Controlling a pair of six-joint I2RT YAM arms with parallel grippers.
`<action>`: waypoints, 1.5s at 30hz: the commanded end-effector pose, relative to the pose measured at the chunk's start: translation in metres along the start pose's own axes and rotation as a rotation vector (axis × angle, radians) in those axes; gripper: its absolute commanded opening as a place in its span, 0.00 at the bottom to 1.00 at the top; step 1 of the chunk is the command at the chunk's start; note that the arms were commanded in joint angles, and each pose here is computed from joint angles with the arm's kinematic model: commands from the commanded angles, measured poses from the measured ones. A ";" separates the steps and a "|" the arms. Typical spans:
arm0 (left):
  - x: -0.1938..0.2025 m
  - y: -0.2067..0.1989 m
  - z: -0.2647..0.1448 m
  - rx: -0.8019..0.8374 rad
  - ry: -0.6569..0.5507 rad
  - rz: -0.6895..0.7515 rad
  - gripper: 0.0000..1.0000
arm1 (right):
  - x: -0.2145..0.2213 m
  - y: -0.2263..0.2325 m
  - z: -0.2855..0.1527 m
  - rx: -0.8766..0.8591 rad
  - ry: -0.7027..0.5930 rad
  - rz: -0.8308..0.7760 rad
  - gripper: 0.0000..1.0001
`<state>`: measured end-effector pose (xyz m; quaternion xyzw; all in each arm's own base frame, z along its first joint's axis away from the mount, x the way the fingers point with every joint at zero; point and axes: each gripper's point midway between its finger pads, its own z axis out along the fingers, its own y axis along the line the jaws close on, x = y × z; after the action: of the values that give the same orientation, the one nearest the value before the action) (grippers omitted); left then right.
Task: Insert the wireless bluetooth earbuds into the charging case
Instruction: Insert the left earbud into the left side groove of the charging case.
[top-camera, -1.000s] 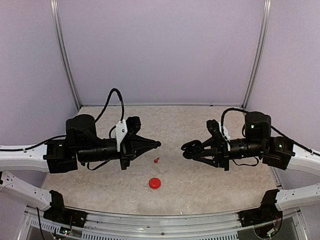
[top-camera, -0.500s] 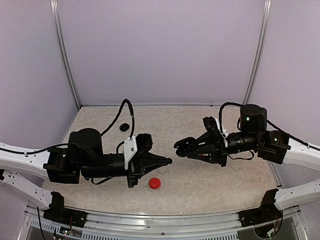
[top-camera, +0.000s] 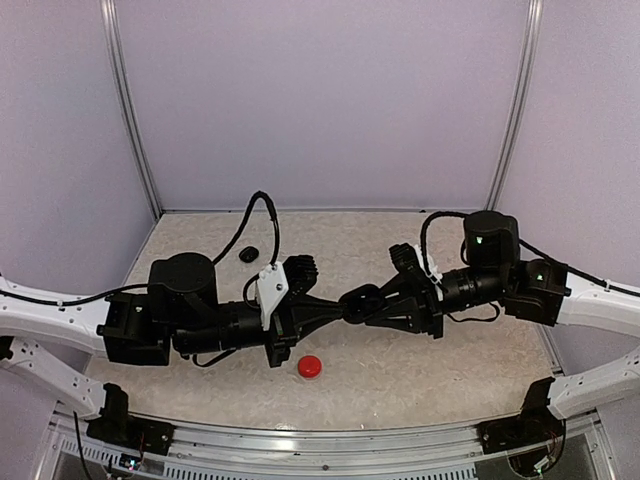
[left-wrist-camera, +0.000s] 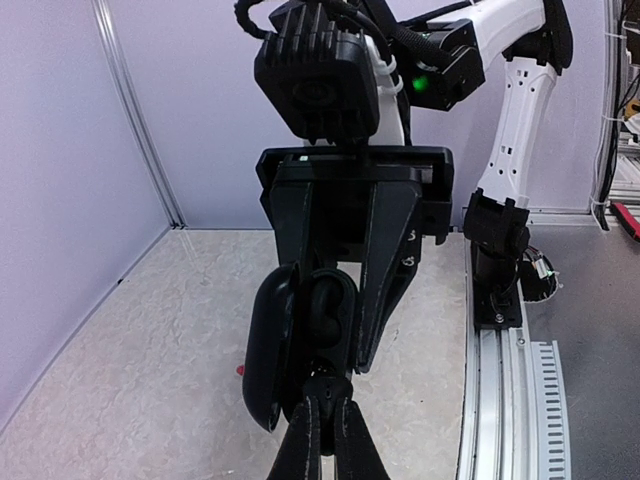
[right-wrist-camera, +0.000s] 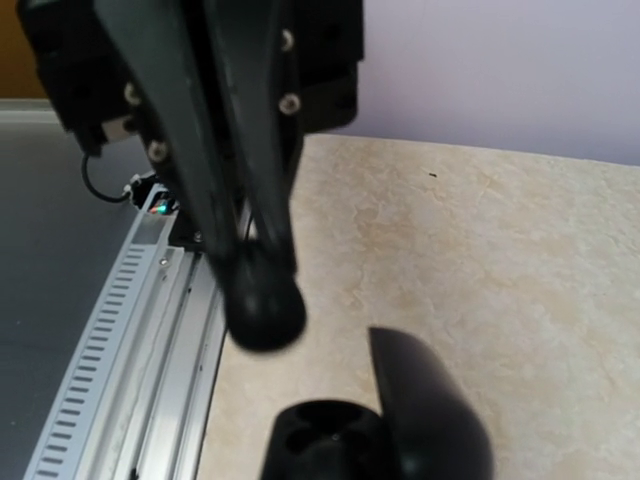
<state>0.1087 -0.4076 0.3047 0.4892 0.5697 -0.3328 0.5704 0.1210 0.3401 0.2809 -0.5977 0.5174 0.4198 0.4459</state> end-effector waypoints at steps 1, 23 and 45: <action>-0.010 0.004 0.007 -0.021 -0.008 0.011 0.00 | -0.015 0.003 0.001 -0.017 -0.023 -0.029 0.00; 0.018 -0.007 0.029 0.060 0.101 0.003 0.00 | -0.030 0.013 -0.002 -0.040 -0.064 -0.056 0.00; -0.020 -0.003 -0.006 0.005 -0.004 0.066 0.27 | -0.015 0.014 -0.005 -0.003 -0.033 -0.021 0.00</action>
<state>0.1046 -0.4179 0.3078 0.5184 0.5676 -0.3178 0.5550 0.1091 0.3389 0.2855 -0.6015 0.5146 0.4203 0.4434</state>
